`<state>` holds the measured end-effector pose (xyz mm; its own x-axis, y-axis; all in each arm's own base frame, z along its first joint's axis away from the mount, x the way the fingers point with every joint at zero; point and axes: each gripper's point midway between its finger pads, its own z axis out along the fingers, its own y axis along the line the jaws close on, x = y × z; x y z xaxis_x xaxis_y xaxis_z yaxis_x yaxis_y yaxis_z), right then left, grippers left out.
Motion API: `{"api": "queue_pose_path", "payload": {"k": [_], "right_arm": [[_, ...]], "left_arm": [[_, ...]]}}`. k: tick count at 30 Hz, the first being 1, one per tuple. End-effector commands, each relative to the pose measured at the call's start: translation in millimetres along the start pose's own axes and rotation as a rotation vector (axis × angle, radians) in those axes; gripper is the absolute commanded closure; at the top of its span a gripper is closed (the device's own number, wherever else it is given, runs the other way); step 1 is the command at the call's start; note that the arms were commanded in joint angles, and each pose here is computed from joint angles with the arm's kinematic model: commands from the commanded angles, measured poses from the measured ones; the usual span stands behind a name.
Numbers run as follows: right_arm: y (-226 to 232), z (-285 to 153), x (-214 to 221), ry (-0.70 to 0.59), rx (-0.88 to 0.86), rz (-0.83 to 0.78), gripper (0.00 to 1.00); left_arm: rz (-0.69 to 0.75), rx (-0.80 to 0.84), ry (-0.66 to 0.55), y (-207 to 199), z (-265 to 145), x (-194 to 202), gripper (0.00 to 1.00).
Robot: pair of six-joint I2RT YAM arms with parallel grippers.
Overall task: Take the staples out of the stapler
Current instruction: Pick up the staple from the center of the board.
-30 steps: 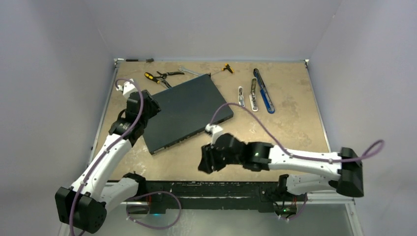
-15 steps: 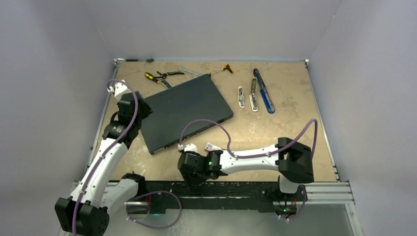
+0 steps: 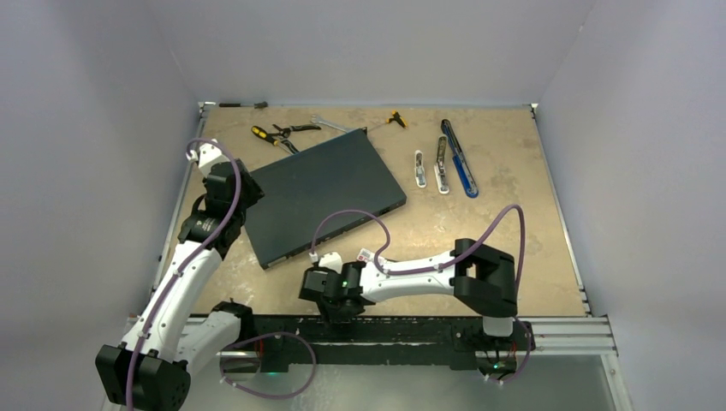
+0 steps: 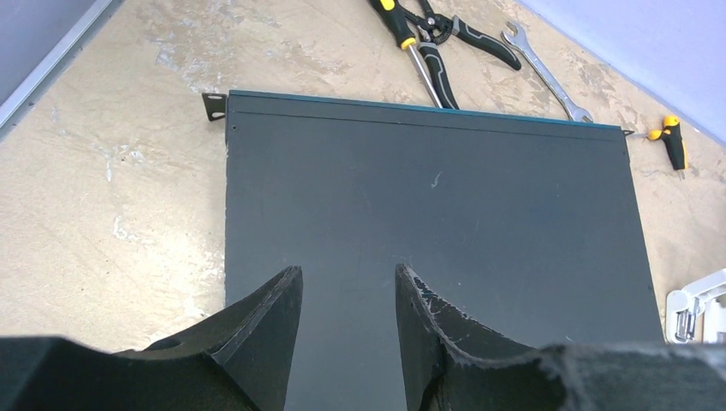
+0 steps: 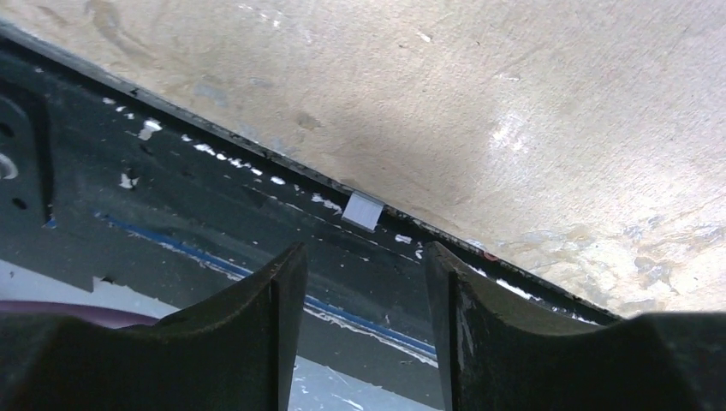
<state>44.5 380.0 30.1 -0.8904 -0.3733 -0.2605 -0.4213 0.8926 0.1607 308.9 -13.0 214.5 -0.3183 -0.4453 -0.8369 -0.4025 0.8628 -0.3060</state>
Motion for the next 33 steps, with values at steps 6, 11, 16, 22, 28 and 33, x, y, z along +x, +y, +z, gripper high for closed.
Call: {"api": "queue_pose_path", "payload": {"k": [6, 11, 16, 22, 28, 33], "right_arm": [[-0.6, -2.4, -7.9, -0.015, 0.064, 0.081, 0.54], [4.5, -3.5, -14.2, -0.035, 0.059, 0.095, 0.55], [3.0, -1.5, -15.7, -0.039, 0.073, 0.101, 0.55], [0.6, 5.8, -12.8, -0.023, 0.096, 0.09, 0.62], [-2.2, 9.2, -12.4, -0.018, 0.113, 0.083, 0.66], [-4.7, 11.1, -12.2, -0.014, 0.122, 0.079, 0.72]], "left_arm": [[0.021, -0.022, -0.03, 6.5, -2.7, -8.1, 0.57], [0.021, -0.023, -0.031, 6.7, -3.1, -8.5, 0.57], [0.021, -0.021, -0.035, 6.6, -3.6, -9.6, 0.57], [0.024, -0.022, -0.034, 6.6, -3.9, -9.4, 0.57], [0.026, -0.022, -0.034, 6.4, -3.0, -9.3, 0.57], [0.026, -0.02, -0.035, 6.0, -3.4, -9.9, 0.57]]}}
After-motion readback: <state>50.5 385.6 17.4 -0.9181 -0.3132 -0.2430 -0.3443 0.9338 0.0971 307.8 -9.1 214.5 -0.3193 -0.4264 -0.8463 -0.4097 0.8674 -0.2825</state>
